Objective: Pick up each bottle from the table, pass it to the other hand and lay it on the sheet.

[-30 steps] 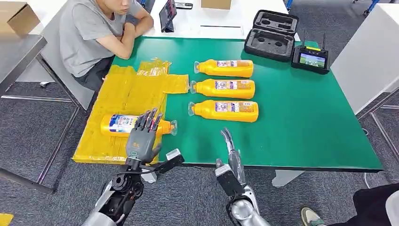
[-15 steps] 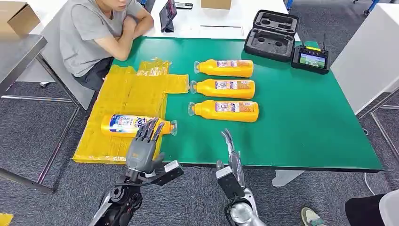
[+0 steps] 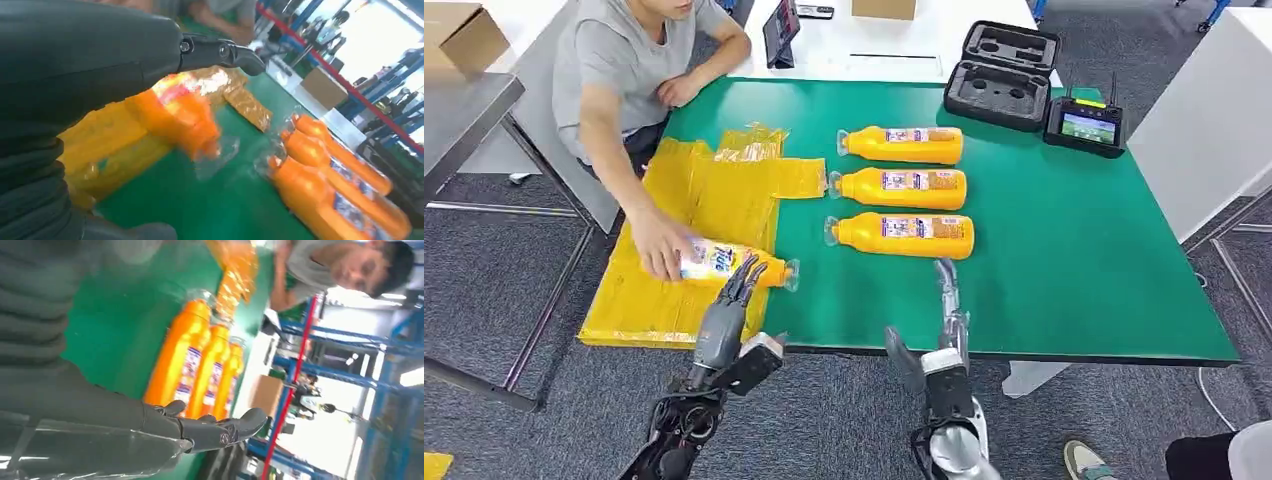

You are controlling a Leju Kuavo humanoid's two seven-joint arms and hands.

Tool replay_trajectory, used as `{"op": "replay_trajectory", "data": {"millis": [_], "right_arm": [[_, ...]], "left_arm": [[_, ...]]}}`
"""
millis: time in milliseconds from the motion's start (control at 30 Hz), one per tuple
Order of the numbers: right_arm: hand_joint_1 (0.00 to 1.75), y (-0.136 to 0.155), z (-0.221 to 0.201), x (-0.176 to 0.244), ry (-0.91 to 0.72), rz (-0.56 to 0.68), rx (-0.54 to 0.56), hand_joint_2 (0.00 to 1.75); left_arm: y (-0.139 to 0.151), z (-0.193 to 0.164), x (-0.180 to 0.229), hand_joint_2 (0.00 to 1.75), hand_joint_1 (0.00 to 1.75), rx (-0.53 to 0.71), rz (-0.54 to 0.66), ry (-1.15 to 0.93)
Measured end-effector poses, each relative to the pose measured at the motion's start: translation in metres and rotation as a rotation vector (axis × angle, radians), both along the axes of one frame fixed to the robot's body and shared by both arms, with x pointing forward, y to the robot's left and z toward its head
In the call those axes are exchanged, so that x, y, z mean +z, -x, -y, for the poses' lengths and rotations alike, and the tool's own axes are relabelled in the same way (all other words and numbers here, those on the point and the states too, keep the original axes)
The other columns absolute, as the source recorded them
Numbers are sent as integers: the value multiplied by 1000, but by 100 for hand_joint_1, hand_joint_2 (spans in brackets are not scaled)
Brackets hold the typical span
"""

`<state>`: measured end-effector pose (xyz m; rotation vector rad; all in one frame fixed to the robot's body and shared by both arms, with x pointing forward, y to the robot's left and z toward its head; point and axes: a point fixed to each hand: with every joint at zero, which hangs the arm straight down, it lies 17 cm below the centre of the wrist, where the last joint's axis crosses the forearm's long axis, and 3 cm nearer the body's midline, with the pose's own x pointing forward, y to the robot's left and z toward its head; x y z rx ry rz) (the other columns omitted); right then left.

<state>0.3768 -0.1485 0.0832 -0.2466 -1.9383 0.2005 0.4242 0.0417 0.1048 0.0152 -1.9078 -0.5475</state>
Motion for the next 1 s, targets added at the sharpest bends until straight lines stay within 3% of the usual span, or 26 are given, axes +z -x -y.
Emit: {"op": "replay_trajectory", "data": {"millis": [400, 1000], "right_arm": [[0, -1, 37, 33, -61, 75, -97, 175], [0, -1, 83, 40, 6, 115, -251, 175]], "left_arm": [[0, -2, -2, 175, 0, -70, -157, 278], [5, 5, -7, 175, 0, -107, -213, 358]]}}
